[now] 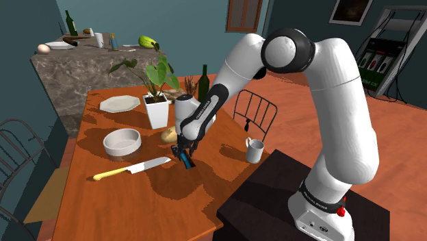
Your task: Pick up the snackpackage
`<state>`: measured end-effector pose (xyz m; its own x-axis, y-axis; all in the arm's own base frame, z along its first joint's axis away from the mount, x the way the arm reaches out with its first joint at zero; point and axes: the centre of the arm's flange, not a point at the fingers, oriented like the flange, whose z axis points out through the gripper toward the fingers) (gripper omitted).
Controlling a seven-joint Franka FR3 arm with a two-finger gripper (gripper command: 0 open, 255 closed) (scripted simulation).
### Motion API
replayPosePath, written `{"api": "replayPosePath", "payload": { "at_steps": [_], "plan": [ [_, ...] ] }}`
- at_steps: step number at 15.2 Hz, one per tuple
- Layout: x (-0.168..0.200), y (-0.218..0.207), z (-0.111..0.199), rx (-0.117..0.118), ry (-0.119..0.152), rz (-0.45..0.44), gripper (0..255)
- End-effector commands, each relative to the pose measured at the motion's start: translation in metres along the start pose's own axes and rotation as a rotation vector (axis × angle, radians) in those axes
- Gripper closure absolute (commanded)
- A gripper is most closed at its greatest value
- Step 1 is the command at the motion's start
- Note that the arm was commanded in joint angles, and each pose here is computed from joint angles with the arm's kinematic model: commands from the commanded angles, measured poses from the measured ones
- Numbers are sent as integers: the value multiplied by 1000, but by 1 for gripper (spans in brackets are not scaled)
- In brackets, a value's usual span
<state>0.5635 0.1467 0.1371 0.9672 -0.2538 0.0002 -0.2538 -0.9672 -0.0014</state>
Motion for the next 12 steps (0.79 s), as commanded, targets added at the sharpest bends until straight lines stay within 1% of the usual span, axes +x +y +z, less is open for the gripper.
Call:
{"api": "replayPosePath", "payload": {
  "at_steps": [1,12],
  "plan": [
    [0,0,-11,0,-1,0,255],
    [0,0,-69,0,-1,0,255]
  ]
}}
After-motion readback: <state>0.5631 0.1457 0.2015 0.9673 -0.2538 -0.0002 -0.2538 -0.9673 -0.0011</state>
